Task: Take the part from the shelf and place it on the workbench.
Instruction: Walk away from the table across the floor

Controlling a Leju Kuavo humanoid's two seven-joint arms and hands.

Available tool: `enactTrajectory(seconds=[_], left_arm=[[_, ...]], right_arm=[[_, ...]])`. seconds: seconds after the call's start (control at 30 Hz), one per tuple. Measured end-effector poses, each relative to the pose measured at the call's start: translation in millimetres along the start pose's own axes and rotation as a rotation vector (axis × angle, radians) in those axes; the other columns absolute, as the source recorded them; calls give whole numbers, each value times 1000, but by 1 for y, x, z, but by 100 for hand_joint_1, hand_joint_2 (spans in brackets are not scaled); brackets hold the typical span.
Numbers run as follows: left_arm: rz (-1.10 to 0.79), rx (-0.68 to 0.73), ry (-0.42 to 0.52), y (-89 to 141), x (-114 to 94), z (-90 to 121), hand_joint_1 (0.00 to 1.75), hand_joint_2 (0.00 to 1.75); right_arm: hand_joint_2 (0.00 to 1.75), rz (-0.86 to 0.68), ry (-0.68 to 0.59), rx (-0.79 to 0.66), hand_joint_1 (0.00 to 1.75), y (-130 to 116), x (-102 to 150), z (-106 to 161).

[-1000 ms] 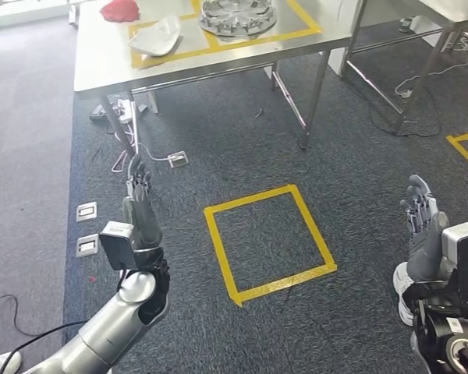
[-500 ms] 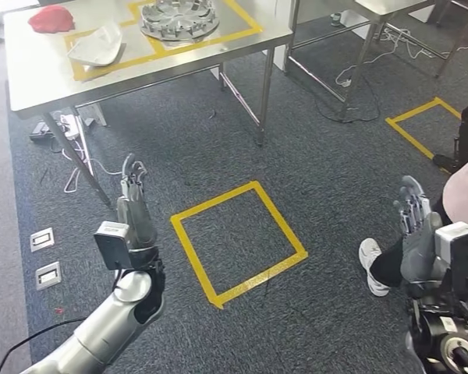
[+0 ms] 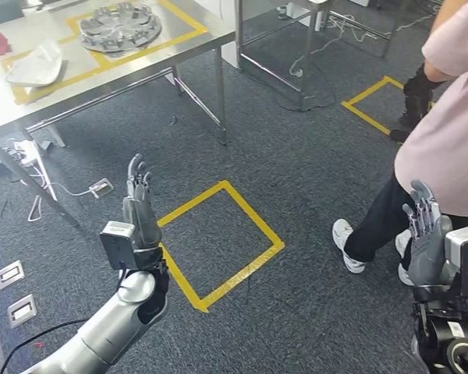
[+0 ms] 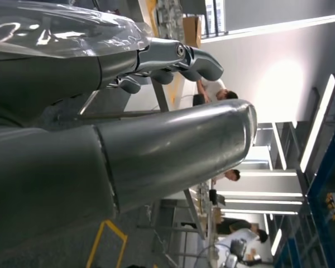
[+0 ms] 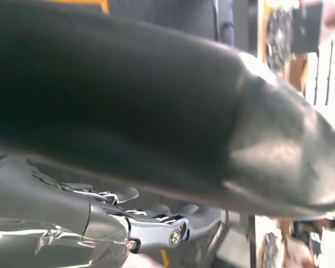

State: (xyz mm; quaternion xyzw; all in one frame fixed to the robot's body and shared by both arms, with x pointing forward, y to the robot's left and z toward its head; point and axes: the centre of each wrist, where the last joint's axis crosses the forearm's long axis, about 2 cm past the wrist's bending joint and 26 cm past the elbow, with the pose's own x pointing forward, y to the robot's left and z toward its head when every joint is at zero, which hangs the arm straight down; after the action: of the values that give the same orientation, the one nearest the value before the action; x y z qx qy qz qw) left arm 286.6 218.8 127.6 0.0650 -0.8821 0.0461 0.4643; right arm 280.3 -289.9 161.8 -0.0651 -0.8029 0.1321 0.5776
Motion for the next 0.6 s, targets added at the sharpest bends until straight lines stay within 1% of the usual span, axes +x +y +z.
enactTrajectory(seconds=[0.17, 0.5, 0.6], left_arm=[[-5, -2, 9, 2, -1, 4, 0, 0], [-5, -4, 8, 2, 0, 5, 0, 0], [-8, -5, 15, 3, 0, 8, 0, 0]], right_arm=[[0, -3, 2, 1, 0, 1, 0, 1], [0, -13, 0, -4, 0, 1, 0, 0], [0, -16, -3, -3, 0, 2, 0, 1]])
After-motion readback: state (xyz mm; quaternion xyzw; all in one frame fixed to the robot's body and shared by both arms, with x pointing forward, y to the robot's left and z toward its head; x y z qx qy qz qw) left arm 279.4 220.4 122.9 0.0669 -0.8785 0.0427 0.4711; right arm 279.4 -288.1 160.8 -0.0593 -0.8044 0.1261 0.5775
